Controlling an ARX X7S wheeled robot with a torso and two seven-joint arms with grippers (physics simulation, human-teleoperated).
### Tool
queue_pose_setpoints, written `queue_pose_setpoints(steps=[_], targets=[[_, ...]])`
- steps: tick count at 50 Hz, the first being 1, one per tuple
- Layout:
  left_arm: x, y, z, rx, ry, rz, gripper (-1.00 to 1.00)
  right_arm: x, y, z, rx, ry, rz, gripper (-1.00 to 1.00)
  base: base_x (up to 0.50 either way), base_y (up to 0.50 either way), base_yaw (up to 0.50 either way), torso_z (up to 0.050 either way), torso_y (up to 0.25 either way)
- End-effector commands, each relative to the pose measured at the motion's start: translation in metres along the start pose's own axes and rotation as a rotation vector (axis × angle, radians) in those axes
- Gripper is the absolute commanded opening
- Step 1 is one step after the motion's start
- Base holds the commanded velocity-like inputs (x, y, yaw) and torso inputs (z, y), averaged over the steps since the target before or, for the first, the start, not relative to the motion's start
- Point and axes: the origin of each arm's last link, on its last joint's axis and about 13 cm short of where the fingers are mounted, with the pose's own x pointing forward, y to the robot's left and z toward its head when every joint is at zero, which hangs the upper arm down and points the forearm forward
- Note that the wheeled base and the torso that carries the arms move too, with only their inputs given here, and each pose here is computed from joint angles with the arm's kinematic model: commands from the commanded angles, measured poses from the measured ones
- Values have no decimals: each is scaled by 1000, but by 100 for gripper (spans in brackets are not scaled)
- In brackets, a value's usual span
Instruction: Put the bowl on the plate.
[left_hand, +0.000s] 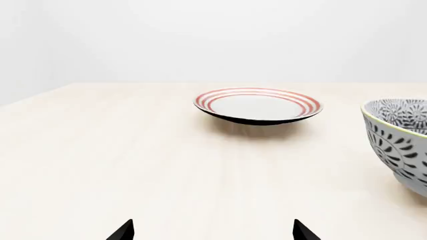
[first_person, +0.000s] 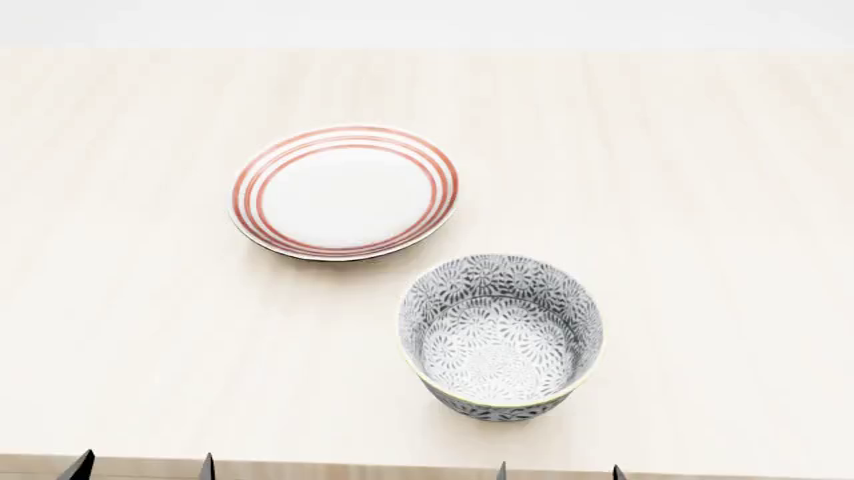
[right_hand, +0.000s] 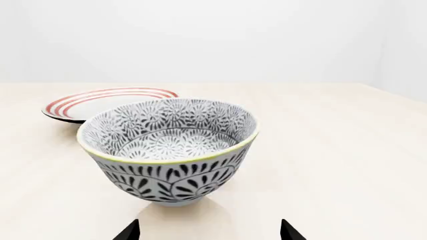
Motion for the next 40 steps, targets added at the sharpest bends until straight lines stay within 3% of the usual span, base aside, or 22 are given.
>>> queue_pose_setpoints(steps=[1,7,11,16,22,25,32,40], targets=[[5,2,6,-6,5,11,100,3,-2,5,7,-11,-6,100,0,0,0,0,0],[10,15,46,-76,-63,121,100,2,-14,39,11,-69,-43,100,0,0,0,0,0],[19,41,84,-165,-150,325,100,4,-30,88,53,-139,-52,100,0,0,0,0,0],[16,66,97,-205,-206,466,100,3,-52,138,50,-209,-97,100,0,0,0,0,0],[9,77,101,-225,-219,518,100,4,-75,187,69,-322,-108,100,45,0,0,0,0],[9,75,98,-219,-217,516,100,9,-84,202,49,-308,-127,100,500,0,0,0,0],[7,71,96,-205,-213,498,100,27,-94,198,36,-198,-142,100,464,0,0,0,0],[5,74,97,-208,-218,501,100,35,-97,201,56,-215,-138,100,167,0,0,0,0]])
